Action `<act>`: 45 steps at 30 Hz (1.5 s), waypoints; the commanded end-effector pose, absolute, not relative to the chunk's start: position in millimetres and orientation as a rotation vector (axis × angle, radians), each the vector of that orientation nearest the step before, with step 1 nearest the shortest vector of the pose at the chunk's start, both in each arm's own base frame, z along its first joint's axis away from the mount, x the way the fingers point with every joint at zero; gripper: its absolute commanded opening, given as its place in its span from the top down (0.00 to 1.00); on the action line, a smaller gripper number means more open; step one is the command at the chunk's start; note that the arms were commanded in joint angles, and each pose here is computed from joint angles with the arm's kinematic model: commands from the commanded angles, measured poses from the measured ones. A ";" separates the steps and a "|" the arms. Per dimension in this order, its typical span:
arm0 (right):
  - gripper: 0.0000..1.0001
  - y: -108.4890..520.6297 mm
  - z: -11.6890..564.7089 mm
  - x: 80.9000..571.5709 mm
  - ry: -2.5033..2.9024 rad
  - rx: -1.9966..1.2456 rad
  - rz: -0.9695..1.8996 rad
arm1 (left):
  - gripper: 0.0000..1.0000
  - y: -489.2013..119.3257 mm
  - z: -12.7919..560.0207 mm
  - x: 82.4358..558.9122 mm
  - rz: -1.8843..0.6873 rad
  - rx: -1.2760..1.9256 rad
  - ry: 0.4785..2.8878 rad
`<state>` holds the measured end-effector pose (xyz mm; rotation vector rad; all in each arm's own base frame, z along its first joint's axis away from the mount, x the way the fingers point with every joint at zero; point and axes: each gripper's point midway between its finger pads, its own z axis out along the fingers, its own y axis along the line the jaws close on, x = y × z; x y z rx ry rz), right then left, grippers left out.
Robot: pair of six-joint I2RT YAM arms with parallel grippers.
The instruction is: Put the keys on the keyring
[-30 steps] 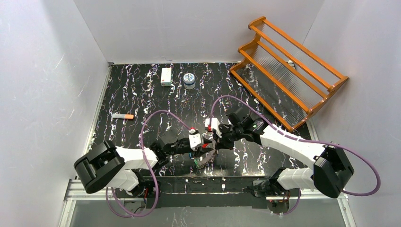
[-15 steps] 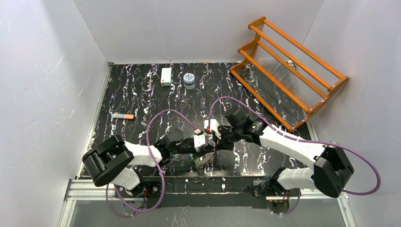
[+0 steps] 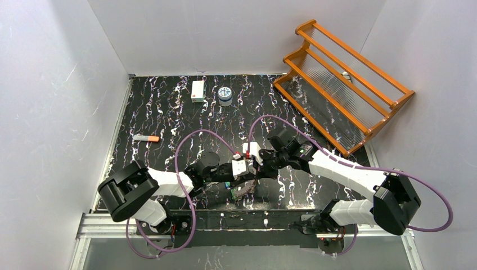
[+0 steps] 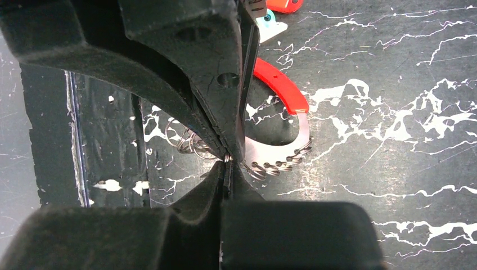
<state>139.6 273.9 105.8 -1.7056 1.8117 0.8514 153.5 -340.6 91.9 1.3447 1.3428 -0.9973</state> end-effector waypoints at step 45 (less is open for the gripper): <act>0.60 283.0 162.2 145.0 1.587 -1.330 1.352 | 1.00 -311.1 175.3 155.8 -1.056 0.872 1.096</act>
